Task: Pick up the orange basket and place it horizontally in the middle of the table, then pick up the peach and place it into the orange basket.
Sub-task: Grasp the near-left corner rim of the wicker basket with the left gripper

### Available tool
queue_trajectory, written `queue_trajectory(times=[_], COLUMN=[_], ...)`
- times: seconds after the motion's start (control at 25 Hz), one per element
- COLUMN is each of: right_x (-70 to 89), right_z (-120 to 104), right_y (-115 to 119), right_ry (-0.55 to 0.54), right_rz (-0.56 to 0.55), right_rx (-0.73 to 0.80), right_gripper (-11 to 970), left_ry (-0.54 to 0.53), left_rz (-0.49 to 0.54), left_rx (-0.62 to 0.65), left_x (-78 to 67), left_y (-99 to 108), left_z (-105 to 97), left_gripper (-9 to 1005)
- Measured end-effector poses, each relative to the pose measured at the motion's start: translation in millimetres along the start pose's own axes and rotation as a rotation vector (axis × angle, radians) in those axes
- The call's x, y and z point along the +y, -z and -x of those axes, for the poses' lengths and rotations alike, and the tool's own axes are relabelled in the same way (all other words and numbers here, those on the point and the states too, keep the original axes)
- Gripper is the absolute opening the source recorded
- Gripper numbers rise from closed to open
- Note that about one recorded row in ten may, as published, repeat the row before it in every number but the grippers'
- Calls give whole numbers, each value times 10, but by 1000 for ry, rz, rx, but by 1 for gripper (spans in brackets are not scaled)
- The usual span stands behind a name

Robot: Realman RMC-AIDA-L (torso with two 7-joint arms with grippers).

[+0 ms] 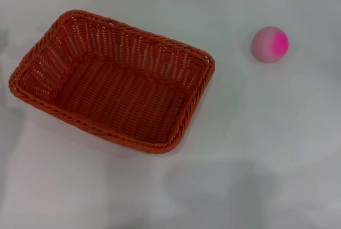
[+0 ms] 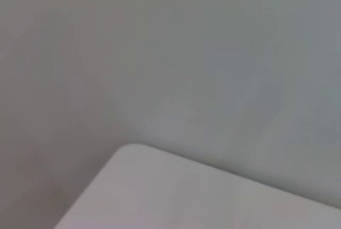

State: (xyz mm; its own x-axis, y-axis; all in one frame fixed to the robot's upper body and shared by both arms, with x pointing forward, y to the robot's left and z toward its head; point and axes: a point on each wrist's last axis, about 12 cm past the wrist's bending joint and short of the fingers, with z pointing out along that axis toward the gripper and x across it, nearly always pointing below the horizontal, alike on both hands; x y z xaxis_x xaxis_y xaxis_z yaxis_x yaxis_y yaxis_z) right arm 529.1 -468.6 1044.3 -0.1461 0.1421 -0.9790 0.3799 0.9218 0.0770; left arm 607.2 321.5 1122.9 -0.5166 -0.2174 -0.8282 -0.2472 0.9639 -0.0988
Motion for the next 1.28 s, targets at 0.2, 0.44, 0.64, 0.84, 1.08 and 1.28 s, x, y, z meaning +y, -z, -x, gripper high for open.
queue_trajectory(times=[0.2,0.44,0.64,0.84,1.08,1.28], right_x=[-32,-46,-29,-37,-44,-48], right_z=[6,15,31,55,64,60], right_y=[-9,-42,-75,-89,-92,-92], right_ry=[-8,-4,-3,0,1,1], right_rz=[-13,-29,-32,-33,-34,-37], right_rx=[10,31,40,36,34,38], right_gripper=[871,871,871,871,871,871], left_ry=[-17,-40,-74,-114,-138,-174], left_rz=[27,65,89,116,115,101], left_rx=[129,242,291,335,358,401], left_x=[-128,-169,-222,-298,-422,-645], left_y=[137,179,211,216,188,134], left_z=[237,426,585,814,919,939], left_gripper=[891,891,891,892,892,892])
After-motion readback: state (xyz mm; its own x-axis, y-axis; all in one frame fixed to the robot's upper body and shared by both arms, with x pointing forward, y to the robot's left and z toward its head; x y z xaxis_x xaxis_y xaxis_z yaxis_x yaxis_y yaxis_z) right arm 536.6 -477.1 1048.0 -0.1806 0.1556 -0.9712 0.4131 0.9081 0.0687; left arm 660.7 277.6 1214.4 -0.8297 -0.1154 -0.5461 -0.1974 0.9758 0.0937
